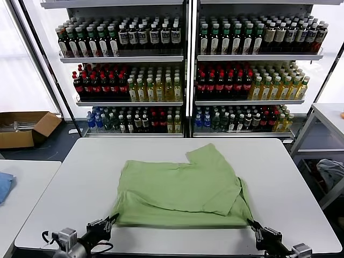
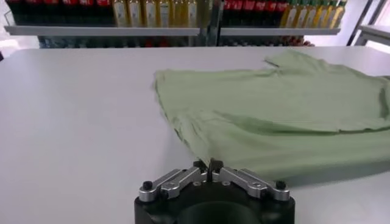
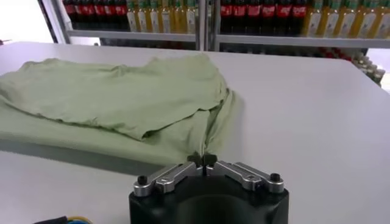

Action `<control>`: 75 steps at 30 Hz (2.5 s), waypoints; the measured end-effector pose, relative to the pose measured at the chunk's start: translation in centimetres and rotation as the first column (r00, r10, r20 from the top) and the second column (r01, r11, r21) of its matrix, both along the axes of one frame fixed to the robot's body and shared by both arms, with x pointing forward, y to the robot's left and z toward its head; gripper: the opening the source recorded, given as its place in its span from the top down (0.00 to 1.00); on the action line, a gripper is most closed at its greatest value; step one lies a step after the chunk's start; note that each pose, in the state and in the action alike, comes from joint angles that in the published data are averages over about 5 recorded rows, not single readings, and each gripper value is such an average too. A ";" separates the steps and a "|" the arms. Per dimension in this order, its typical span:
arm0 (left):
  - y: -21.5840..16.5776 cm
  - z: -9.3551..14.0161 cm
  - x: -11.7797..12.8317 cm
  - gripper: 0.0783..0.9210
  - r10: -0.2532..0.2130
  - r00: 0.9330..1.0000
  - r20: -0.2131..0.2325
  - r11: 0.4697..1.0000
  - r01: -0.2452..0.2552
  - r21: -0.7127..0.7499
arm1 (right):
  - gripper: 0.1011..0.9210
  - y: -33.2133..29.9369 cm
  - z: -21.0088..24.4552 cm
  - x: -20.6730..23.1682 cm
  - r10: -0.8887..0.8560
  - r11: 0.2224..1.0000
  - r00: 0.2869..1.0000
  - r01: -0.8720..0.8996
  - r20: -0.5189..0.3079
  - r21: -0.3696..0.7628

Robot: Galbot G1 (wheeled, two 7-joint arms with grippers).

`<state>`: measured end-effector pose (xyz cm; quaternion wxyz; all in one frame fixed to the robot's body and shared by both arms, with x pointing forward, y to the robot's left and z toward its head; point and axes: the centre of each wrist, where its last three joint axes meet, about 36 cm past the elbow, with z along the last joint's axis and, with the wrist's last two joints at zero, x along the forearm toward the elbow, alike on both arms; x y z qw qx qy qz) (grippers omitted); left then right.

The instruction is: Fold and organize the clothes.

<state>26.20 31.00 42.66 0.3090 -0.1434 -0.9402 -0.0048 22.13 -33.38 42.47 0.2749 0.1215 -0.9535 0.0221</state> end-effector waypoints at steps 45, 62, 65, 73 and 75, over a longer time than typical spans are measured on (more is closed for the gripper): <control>5.6 0.2 21.4 0.12 -0.140 0.983 0.117 0.990 0.141 0.005 | 0.12 -0.6 -0.2 34.8 0.208 0.969 0.973 -0.219 0.101 0.112; 5.7 -2.7 26.4 0.12 -0.125 0.991 0.046 0.991 0.123 0.043 | 0.21 1.8 -1.6 40.4 0.254 0.965 0.967 -0.252 -0.009 0.077; 5.6 -3.0 26.7 0.13 -0.126 0.991 0.038 0.991 0.125 0.043 | 0.31 2.2 -1.8 40.7 0.262 0.963 0.965 -0.260 -0.022 0.068; 5.0 -3.6 26.7 0.37 -0.143 0.989 0.029 0.989 0.142 0.045 | 0.60 2.6 -2.1 40.8 0.266 0.963 0.963 -0.265 -0.039 0.040; 4.8 -3.8 26.6 0.44 -0.150 0.988 0.027 0.988 0.149 0.045 | 0.66 2.7 -2.2 40.8 0.263 0.964 0.964 -0.262 -0.040 0.036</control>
